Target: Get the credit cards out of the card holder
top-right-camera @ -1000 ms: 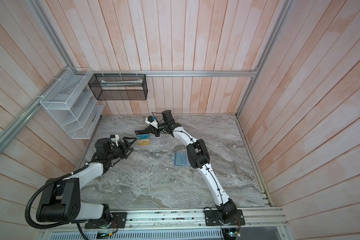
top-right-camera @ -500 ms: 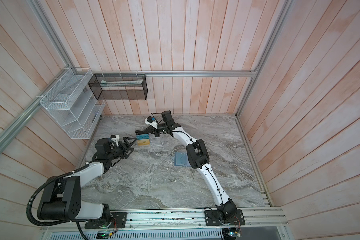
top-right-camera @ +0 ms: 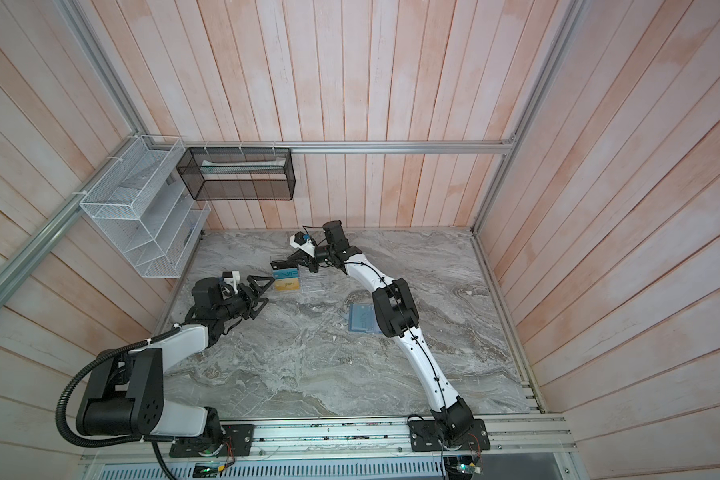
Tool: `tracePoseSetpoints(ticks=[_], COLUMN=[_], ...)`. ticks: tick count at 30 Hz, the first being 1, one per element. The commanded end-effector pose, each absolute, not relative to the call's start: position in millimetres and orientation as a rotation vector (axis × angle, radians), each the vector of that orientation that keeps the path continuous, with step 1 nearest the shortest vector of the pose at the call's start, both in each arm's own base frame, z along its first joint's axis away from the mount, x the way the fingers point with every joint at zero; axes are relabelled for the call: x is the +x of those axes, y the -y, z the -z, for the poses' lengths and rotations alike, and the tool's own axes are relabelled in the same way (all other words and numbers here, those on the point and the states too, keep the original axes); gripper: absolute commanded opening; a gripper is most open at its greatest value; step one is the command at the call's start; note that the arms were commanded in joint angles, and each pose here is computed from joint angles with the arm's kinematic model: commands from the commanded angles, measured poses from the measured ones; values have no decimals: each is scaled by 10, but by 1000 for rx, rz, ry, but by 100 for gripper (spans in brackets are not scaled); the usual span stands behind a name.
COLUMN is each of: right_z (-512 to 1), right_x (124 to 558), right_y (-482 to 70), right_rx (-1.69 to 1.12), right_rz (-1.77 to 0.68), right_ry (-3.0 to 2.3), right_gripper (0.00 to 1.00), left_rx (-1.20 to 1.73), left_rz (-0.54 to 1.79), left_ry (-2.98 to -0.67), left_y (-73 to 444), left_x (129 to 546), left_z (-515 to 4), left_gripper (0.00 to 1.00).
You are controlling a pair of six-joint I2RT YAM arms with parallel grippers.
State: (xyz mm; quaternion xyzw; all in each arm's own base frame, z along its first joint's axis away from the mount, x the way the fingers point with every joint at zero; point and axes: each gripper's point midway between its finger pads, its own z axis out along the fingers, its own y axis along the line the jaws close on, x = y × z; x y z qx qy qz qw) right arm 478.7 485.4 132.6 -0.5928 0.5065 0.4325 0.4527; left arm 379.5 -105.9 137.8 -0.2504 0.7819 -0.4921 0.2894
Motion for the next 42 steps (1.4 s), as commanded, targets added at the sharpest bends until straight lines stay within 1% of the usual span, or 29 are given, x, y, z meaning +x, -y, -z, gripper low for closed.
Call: tracePoseSetpoints(ticks=[1, 14, 21, 24, 25, 28, 33, 37, 39, 41, 42], right_z=[-1232, -1327, -1531, -1609, -1843, -2021, -2340, -2622, -2754, -2879, -2940], right_x=[4856, 4865, 4836, 4775, 4720, 4653, 4588, 4510, 4500, 4490, 4482], right_y=[-4857, -4815, -4795, -4792, -4787, -4765, -4722, -4615, -4529, -4426, -4368], right_rx=[-1459, -1459, -1451, -1458, -1456, -1437, -1403, -1354, -1307, -1250, -1219], right_rz=[-1047, -1032, -1024, -1020, -1007, -981, -949, -907, -876, -840, -824], right_ry=[-1249, -1250, -1241, -1255, -1225, -1212, -1233, -1267, -1308, -1358, -1386], right_gripper=[12, 14, 17, 21, 23, 29, 34, 39, 43, 51, 57], left_rx=[-646, -648, -628, -606, -591, -549, -500, -448, -420, -402, -390], left_rz=[1331, 1334, 1334, 1328, 1314, 1270, 1264, 1241, 1224, 1204, 1199], left_ry=[-2076, -2071, -2062, -2054, -2054, -2058, -2066, -2074, -2082, -2095, -2099], left_y=[1066, 1066, 1070, 1076, 1083, 1106, 1189, 1281, 1334, 1370, 1393], left_x=[3796, 3768, 3743, 3723, 3712, 3673, 3560, 3446, 3393, 3346, 3322], left_z=[-1382, -1388, -1462, -1550, -1601, -1720, -1852, -1938, -1978, -2000, -2016], left_gripper=[100, 100, 100, 100, 100, 100, 100, 100, 100, 100, 100])
